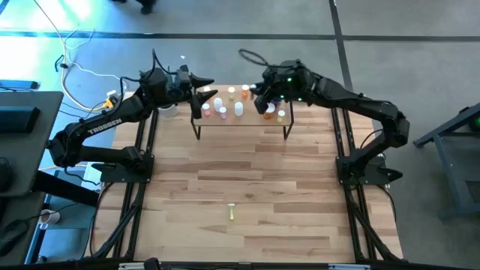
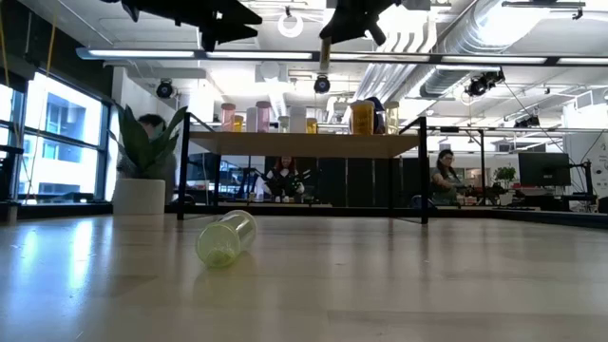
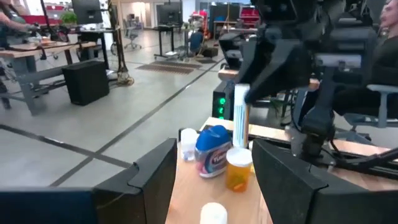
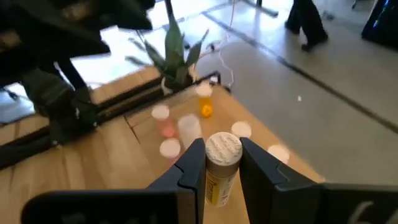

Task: Pick and place medicine bottles onto shelf by color
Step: Put the white yellow pill bottle on the shelf, then put the yellow pill bottle on the shelf

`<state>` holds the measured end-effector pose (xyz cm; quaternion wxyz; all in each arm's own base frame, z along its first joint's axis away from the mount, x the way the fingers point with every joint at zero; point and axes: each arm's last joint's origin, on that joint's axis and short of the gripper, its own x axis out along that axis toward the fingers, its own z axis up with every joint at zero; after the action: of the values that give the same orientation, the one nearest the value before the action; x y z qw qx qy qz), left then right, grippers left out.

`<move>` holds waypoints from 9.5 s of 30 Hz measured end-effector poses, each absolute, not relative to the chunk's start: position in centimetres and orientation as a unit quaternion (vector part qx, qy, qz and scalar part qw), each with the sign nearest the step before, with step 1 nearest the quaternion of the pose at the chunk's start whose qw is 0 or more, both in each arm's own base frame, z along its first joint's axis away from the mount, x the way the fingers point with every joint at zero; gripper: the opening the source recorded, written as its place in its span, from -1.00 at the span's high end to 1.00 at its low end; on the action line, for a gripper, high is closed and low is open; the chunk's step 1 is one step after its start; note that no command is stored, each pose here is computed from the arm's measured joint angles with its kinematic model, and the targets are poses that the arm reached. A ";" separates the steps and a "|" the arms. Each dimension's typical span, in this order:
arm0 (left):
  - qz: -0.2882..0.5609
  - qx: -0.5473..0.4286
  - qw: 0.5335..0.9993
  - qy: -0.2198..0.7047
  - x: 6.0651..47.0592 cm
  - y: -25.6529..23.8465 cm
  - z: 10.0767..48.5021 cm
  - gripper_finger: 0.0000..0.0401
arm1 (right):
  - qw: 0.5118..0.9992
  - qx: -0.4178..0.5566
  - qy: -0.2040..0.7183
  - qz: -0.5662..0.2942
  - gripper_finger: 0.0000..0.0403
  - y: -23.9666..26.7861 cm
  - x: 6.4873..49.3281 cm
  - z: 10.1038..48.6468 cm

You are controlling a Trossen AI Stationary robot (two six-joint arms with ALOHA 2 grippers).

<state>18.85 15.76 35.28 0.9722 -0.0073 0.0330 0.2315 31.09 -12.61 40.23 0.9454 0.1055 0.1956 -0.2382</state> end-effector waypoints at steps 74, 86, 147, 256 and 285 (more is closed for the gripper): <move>0.289 -0.029 0.956 0.035 18.7 16.1 35.1 0.00 | 0.951 0.052 0.283 -0.114 0.72 -15.5 32.9 29.9; 0.289 -0.029 0.956 0.035 18.7 16.1 35.1 0.00 | 0.942 0.047 0.309 -0.119 0.69 -15.5 32.6 29.5; 0.281 -0.029 0.958 0.036 18.7 16.0 35.1 0.00 | 0.929 0.048 0.297 -0.213 0.70 -10.9 34.4 29.1; 0.102 -0.248 0.848 0.458 15.8 1.3 29.7 0.00 | 0.877 0.395 0.274 0.004 0.15 12.7 39.9 32.8; 0.144 -0.208 0.854 0.454 15.7 0.3 29.7 0.00 | 0.719 0.499 0.454 -0.169 0.15 16.3 43.0 17.8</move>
<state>15.72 0.34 29.69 0.8541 -0.2081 0.4544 0.1438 42.98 16.33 17.81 0.7189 0.4987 0.4539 -0.1687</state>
